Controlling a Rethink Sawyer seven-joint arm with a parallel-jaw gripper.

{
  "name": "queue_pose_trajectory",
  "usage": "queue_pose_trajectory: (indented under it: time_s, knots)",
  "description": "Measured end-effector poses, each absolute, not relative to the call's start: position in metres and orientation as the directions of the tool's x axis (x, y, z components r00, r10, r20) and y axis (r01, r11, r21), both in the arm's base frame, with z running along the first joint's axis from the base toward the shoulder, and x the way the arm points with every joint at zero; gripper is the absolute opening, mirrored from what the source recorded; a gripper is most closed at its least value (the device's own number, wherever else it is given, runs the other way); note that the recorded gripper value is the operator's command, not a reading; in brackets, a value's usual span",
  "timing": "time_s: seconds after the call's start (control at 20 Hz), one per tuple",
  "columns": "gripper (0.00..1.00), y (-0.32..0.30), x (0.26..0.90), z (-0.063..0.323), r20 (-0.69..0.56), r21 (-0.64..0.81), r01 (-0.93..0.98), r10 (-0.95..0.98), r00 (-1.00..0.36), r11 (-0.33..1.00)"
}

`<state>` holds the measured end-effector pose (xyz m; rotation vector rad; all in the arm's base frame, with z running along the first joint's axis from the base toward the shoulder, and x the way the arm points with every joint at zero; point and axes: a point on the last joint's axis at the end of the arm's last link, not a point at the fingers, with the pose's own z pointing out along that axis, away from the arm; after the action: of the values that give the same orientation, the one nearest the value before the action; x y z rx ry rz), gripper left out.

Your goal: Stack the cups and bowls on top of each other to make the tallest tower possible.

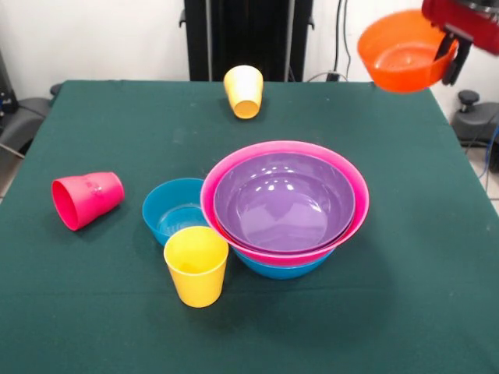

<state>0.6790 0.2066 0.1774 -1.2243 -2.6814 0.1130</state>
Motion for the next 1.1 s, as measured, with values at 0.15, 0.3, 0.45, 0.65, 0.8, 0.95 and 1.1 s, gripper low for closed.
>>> queue_pose_trajectory:
  time_s: [0.15, 0.3, 0.45, 0.65, 0.8, 0.95, 1.1]
  knots:
    - [0.0, 0.202, 0.687, 0.19, 0.143, -0.137, 0.744, 0.756, -0.638, 0.654]
    - [0.0, 0.178, 0.711, 0.204, 0.121, -0.114, 0.757, 0.766, -0.632, 0.643]
    - [0.0, 0.154, 0.727, 0.206, 0.1, -0.106, 0.769, 0.776, -0.623, 0.631]
    - [0.0, 0.121, 0.744, 0.202, 0.078, -0.107, 0.783, 0.79, -0.608, 0.613]
    - [0.0, 0.086, 0.758, 0.188, 0.05, -0.112, 0.793, 0.801, -0.597, 0.598]
    - [0.0, 0.069, 0.765, 0.178, 0.031, -0.114, 0.797, 0.804, -0.594, 0.594]
    - [0.0, 0.05, 0.772, 0.161, 0.003, -0.114, 0.798, 0.804, -0.595, 0.592]
